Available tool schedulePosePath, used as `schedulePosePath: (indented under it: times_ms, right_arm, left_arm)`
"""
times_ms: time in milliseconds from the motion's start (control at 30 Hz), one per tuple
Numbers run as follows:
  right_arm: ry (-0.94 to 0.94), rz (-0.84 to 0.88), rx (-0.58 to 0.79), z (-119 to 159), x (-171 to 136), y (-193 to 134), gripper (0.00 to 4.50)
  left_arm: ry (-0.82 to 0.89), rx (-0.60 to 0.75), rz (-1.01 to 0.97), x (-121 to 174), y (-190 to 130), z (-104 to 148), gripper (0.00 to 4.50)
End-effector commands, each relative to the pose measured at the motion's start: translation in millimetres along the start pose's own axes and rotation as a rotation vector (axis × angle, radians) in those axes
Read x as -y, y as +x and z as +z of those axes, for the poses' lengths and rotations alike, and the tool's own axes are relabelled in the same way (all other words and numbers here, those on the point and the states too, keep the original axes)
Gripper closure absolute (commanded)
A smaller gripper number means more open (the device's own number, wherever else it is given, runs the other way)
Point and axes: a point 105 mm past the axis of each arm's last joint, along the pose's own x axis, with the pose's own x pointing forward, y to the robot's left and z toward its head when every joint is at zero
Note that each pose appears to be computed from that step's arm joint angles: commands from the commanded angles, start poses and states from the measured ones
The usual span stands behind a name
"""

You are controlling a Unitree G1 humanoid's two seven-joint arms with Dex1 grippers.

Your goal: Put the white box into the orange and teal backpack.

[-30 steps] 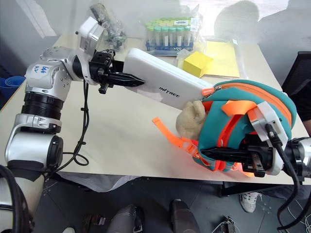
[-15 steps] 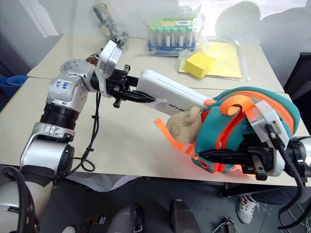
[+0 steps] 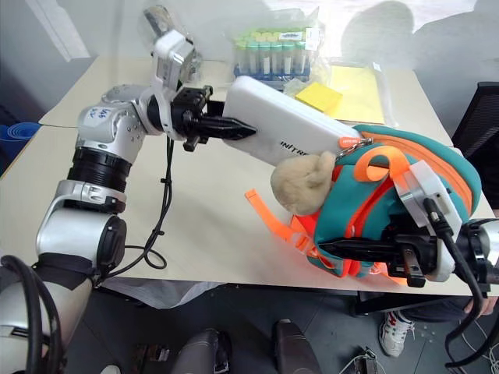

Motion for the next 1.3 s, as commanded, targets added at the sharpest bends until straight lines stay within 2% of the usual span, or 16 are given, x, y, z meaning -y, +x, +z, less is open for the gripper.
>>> schedulePosePath:
  times_ms: [33,333,533,667,733,767,933,1033,1200,1300]
  right_arm:
    - [-0.019,0.008,0.016,2,-2,2,4.47]
    - [-0.033,0.001,0.015,3,-1,2,4.47]
    - [-0.056,-0.014,0.036,5,5,6,4.47]
    - [-0.071,-0.072,0.062,5,17,12,4.47]
    - [-0.073,-0.091,0.071,4,20,14,4.47]
    - [-0.073,-0.097,0.074,4,21,15,4.50]
    - [-0.058,-0.117,0.083,-1,20,17,4.50]
    - [-0.038,-0.132,0.088,-5,21,15,4.50]
    - [-0.011,-0.162,0.107,-9,25,12,4.50]
    - [0.000,-0.163,0.116,-8,26,12,4.50]
  left_arm:
    - [0.094,-0.088,-0.138,15,12,-14,3.22]
    - [0.253,-0.250,-0.140,11,50,-70,3.22]
    - [0.253,-0.179,-0.178,15,91,-73,3.22]
    - [0.252,-0.202,-0.184,17,137,-87,3.22]
    - [0.265,-0.221,-0.147,13,143,-90,3.22]
    - [0.258,-0.222,-0.126,10,142,-89,2.50]
    - [0.228,-0.190,-0.046,-2,92,-67,1.09]
    - [0.192,-0.163,-0.086,11,49,-51,0.17]
    - [0.140,-0.138,-0.111,33,-4,-25,0.17]
    - [0.139,-0.112,-0.087,39,-11,-9,0.17]
